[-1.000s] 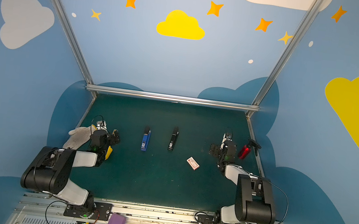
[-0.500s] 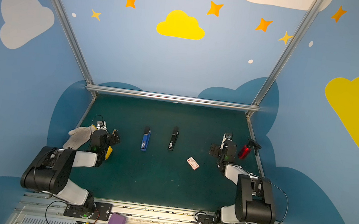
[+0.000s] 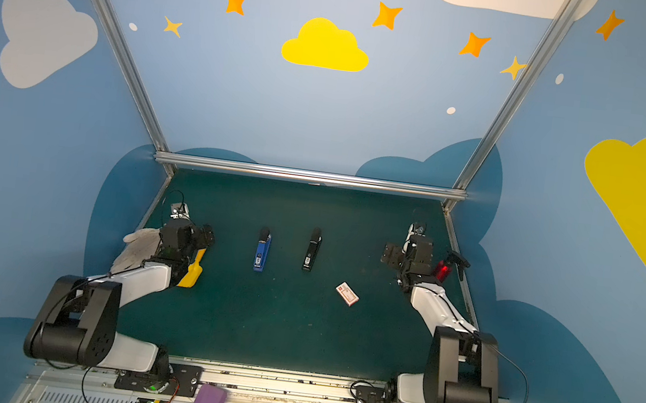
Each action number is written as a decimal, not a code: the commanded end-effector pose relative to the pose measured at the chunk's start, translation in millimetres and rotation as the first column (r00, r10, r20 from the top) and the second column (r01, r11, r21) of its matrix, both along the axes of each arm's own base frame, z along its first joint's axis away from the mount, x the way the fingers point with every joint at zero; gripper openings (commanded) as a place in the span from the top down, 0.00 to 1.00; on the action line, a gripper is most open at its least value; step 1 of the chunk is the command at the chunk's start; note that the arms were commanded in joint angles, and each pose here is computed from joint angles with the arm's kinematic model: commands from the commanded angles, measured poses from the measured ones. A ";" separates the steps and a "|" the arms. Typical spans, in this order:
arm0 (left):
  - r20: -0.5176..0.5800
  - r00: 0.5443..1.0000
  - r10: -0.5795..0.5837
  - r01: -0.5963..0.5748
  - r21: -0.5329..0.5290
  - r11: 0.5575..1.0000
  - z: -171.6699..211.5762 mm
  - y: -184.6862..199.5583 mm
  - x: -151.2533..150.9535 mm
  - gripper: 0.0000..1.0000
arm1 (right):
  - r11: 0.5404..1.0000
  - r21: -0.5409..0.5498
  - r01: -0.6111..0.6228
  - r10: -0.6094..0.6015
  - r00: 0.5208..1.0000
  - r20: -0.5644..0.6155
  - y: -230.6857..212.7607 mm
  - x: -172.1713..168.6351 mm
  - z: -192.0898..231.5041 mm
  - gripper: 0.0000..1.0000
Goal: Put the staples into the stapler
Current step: 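Reach the left gripper down and grasp the blue stapler while the right arm moves inward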
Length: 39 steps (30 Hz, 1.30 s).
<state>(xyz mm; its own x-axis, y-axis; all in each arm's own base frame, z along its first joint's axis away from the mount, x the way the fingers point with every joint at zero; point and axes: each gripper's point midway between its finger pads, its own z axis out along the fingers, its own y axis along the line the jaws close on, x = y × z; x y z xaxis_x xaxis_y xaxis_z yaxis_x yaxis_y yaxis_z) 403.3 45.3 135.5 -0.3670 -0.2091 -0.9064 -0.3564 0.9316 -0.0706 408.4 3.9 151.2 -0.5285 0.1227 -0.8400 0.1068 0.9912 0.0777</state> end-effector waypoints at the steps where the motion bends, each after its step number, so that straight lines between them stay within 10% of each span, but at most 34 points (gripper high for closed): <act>1: -0.060 0.988 0.143 -0.149 -0.125 0.981 13.1 10.1 -10.9 0.00 | 0.992 0.127 0.020 -0.019 1.000 -0.014 4.3 -13.6 22.5 0.02; 4: -0.119 0.985 0.129 -0.162 -0.337 0.928 21.8 -1.5 -7.9 0.00 | 0.900 0.398 0.177 -0.158 0.984 -0.080 -2.3 -27.2 23.0 0.02; 6: -0.169 0.984 0.051 -0.121 -0.430 0.895 23.0 -19.3 -5.4 0.05 | 0.829 0.557 0.050 -0.027 0.998 -0.049 17.1 -25.0 27.6 0.23; 11: -0.263 0.954 -0.142 -0.023 -0.537 0.843 12.4 -68.4 -4.7 0.51 | 0.761 0.637 -0.121 0.195 0.980 -0.047 58.4 -45.8 36.8 0.42; 28: -0.585 0.751 -0.306 0.092 -0.366 0.926 -51.3 -182.5 28.2 0.37 | 0.758 0.599 -0.260 0.427 0.891 -0.154 142.4 -111.6 13.7 0.37; 39: -0.677 0.673 -0.299 0.133 -0.287 0.949 -80.6 -202.8 56.2 0.47 | 0.749 0.593 -0.295 0.496 0.843 -0.208 182.1 -115.5 -5.2 0.40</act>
